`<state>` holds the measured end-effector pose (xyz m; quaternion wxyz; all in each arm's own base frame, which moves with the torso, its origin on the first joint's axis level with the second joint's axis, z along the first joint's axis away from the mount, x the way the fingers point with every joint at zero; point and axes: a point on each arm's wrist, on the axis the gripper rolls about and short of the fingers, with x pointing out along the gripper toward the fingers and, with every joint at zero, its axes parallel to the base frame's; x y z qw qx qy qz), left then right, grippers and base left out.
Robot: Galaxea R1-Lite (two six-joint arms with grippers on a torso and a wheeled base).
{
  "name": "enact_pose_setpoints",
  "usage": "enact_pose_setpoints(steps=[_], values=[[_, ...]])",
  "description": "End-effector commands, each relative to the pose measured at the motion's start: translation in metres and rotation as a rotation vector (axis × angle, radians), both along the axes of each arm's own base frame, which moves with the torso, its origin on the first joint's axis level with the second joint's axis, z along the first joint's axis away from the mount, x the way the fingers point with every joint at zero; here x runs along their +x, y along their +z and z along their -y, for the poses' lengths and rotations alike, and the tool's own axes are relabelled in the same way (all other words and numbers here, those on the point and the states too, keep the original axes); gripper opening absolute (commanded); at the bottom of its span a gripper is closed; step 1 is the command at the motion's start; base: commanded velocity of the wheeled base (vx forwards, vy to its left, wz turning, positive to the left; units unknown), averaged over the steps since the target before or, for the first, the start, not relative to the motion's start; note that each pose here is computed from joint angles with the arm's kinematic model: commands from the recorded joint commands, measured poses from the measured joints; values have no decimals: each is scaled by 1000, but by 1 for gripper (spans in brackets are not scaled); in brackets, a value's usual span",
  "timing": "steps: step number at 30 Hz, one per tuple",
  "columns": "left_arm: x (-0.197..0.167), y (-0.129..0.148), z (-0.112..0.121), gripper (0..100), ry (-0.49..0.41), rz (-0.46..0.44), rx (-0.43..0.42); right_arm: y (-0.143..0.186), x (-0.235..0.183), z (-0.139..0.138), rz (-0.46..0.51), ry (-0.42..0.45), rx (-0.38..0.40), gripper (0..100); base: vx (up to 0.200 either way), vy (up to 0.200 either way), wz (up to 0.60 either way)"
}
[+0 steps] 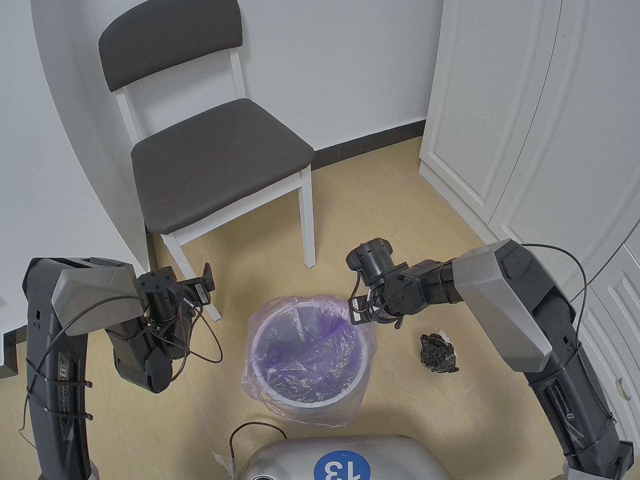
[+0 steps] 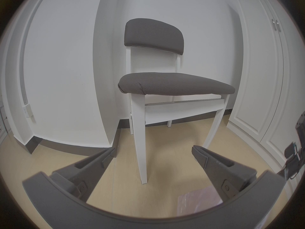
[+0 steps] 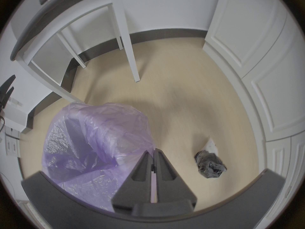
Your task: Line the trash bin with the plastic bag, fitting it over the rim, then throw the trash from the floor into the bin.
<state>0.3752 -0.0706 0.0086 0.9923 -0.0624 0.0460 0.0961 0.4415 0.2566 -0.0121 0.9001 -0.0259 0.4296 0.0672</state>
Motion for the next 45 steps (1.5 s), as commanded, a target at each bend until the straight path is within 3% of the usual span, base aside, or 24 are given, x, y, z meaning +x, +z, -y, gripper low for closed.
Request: enact_pose_setpoints(steps=[1,20,21,34,45], values=[[0,0,0,100,1,12,-3,-7,-4,7,-40,0,49,0,0,0,0],[2,-6,-4,100,12,-1,0,-25,-22,8,-69,32,26,0,0,0,0],[2,-6,-4,100,13,-1,0,-25,-22,9,-73,33,22,100,0,0,0],[2,-5,-11,100,30,-1,0,-24,-26,22,-78,2,-41,100,0,0,0],[2,-6,-17,100,45,-7,-1,31,-48,23,-12,19,-16,100,0,0,0]])
